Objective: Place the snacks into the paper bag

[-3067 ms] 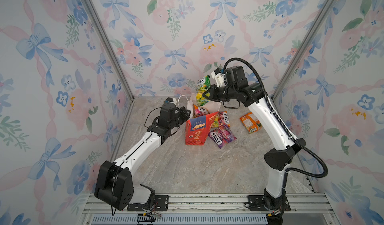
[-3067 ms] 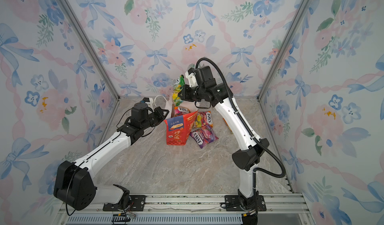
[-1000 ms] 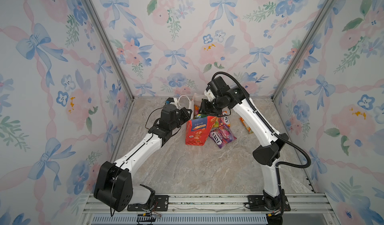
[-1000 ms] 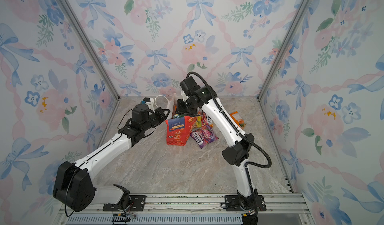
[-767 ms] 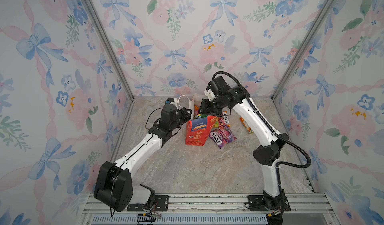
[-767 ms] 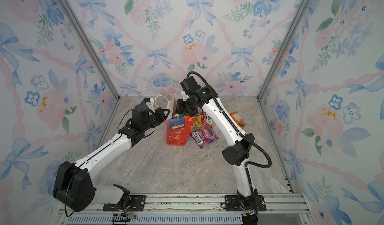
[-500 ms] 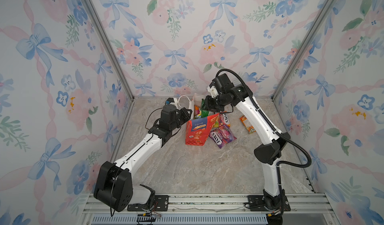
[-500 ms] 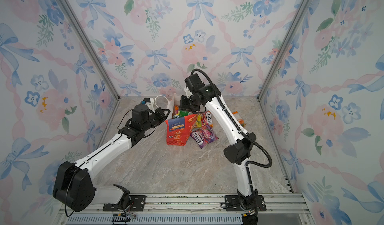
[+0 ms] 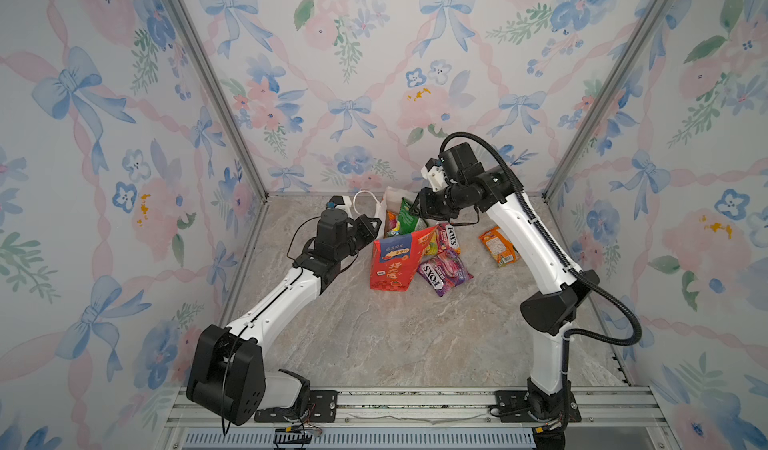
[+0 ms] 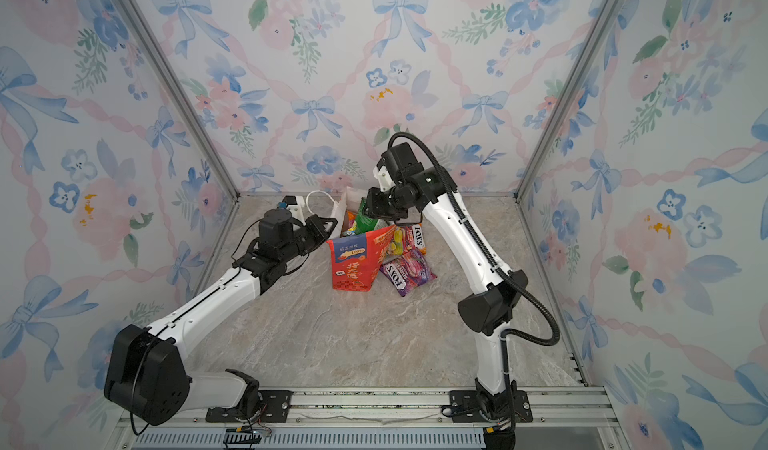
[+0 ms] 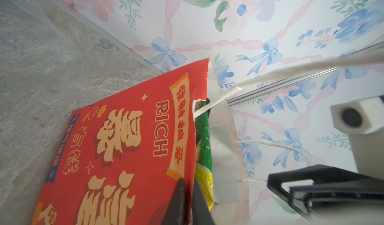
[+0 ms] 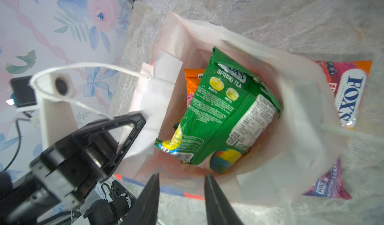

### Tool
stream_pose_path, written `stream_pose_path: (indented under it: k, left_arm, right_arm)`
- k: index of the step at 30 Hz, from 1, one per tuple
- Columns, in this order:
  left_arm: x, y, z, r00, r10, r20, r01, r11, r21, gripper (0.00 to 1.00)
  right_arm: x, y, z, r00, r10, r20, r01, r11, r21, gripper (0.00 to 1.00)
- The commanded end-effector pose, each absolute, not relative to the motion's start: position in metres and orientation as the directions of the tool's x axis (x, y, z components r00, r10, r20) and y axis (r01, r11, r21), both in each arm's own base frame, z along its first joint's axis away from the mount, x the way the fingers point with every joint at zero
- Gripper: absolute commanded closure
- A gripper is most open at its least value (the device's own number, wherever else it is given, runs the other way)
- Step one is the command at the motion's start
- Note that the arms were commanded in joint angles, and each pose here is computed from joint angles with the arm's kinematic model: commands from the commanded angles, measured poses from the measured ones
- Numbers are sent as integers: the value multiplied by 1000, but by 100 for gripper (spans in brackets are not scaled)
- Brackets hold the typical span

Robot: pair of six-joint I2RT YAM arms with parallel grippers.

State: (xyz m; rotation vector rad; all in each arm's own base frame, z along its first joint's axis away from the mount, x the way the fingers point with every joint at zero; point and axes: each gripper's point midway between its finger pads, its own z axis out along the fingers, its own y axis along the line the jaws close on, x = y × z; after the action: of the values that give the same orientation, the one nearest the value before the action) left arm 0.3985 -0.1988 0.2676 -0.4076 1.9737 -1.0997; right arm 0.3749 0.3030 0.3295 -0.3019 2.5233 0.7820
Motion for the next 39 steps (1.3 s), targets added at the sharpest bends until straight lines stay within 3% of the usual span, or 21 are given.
stream_pose_path:
  k: [1, 6, 14, 24, 39]
  left_arm:
    - [396, -197, 280, -603, -626, -494, 144, 524, -839, 90]
    - [397, -167, 265, -579, -657, -483, 68, 551, -832, 90]
    - [384, -119, 255, -512, -697, -502, -31, 598, -801, 89]
    - [378, -102, 235, -511, -712, -483, -94, 604, -791, 89]
    - [380, -104, 244, -507, -710, -489, -75, 602, -795, 90]
  right_arm:
    - [344, 278, 383, -783, -75, -617, -436, 774, 459, 58]
    - [321, 234, 398, -751, -6, -660, -409, 790, 457, 55]
    - [327, 170, 338, -792, 124, -598, -216, 858, 465, 52]
    - [353, 205, 293, -819, 114, -563, -222, 842, 492, 50]
    - [380, 277, 316, -802, 173, -572, -371, 605, 704, 50]
